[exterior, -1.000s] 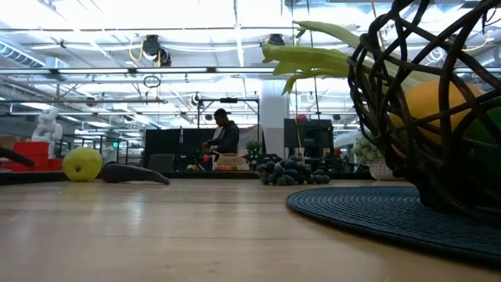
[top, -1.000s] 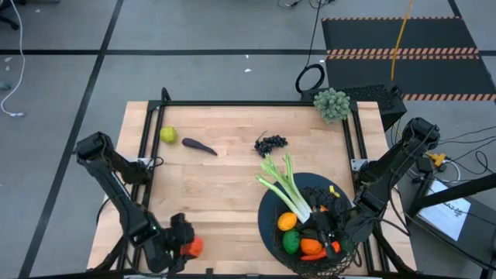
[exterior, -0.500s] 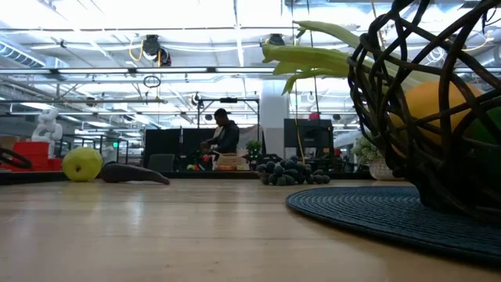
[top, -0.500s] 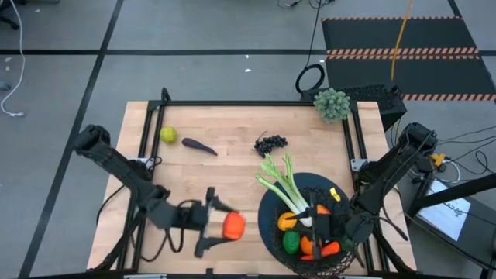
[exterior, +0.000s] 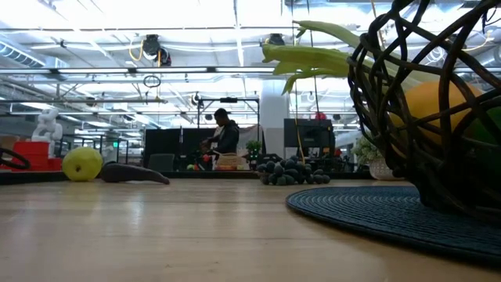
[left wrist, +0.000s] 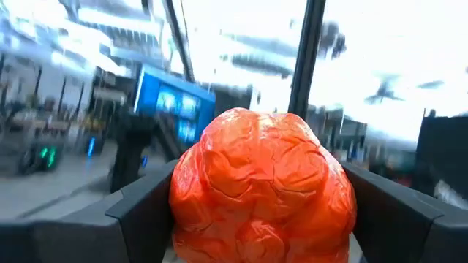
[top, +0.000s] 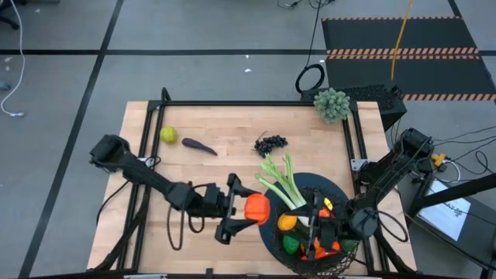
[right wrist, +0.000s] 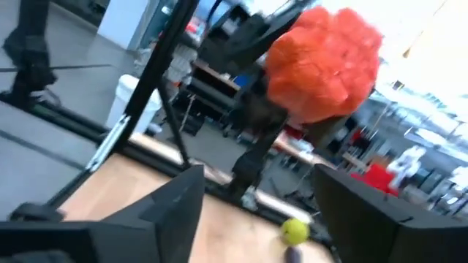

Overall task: Build produce basket
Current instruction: Put the pumpkin into the wire basket

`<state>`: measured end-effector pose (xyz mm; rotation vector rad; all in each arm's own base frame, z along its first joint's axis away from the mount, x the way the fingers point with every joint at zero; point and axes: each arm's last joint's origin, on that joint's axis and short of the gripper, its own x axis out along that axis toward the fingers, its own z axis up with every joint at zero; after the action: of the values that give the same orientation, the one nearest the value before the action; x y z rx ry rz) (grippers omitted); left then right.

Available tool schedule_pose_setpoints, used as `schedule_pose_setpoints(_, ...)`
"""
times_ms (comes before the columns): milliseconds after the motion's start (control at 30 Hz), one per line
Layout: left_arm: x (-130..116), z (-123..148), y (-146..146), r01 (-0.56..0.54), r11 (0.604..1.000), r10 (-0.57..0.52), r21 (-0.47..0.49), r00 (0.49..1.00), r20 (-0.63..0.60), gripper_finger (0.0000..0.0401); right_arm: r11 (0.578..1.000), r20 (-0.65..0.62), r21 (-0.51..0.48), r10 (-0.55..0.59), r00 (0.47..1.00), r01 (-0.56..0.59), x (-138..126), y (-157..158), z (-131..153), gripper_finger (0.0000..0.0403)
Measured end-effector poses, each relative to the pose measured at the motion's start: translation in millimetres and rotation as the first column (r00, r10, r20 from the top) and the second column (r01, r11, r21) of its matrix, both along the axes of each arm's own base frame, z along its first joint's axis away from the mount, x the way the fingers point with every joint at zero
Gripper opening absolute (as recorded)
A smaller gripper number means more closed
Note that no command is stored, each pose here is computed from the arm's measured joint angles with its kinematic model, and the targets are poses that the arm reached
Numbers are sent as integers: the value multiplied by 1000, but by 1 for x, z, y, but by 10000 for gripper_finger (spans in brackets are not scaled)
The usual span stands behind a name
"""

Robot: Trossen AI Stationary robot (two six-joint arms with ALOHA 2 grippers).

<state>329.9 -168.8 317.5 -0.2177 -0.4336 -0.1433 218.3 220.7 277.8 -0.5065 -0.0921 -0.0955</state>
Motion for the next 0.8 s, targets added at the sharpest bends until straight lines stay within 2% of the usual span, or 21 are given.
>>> schedule_pose_setpoints(167,15,-24,3,-35,998,43,-53,987,153,333,995,52,-64,-76,996,79,-1,-4,9,287)
schedule_pose_setpoints(333,28,-42,8,-30,995,44,-100,989,138,339,992,53,-99,-73,996,78,-1,-4,10,289)
schedule_pose_setpoints(533,53,-40,0,-23,989,48,-144,984,173,334,980,34,-170,-103,994,107,5,-5,3,289)
schedule_pose_setpoints(800,72,-37,-19,-56,986,89,-160,974,209,336,985,82,-99,-131,988,139,-1,-4,11,288)
